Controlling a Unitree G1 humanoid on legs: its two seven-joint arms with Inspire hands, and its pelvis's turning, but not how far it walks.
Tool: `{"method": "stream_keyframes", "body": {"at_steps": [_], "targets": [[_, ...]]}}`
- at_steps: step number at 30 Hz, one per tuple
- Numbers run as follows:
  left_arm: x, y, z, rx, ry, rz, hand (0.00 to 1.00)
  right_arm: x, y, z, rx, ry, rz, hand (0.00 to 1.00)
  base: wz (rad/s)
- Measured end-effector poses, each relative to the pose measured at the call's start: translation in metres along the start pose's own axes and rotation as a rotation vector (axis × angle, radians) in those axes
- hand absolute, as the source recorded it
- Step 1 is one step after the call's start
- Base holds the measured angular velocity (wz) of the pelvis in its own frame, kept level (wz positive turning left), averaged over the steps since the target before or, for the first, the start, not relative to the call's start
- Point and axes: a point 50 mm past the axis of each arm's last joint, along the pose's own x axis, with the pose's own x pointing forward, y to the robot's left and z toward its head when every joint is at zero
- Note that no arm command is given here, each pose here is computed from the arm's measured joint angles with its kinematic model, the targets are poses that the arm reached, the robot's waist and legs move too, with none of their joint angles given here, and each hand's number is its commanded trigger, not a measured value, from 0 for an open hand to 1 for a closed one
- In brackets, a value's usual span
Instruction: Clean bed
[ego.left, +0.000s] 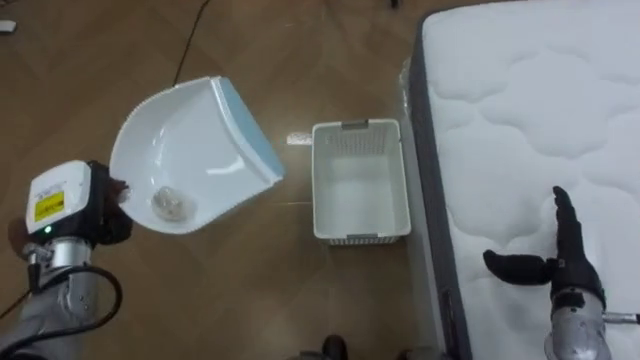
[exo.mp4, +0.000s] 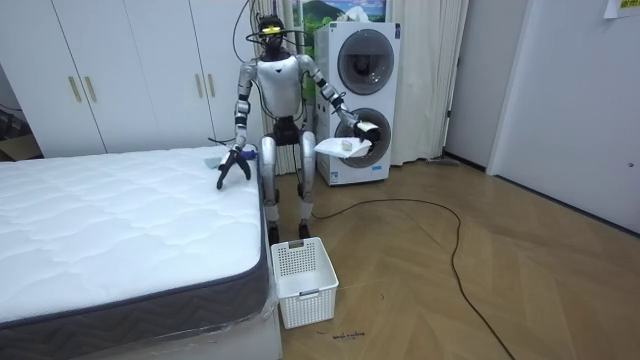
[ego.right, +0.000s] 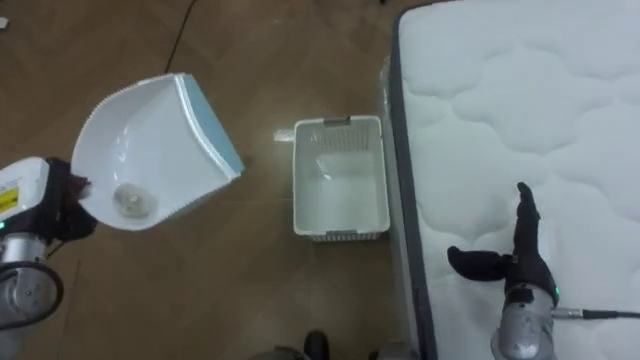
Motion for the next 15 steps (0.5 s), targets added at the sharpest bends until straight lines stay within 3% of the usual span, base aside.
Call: {"method": "stream_keyframes", "body": {"at_steps": [7,15], "targets": [[0.005,0.005,-0.004,0.125,-0.025,-0.033,1.00,0.001,-0.001,0.004,-0.088,-0.059,0.035,0.00,0.02],[0.023,0.021,0.005,0.358,-0.103,-0.054,1.00,0.000,-0.006,0.014,-0.159,-0.145,0.044,0.00,0.06]]}}
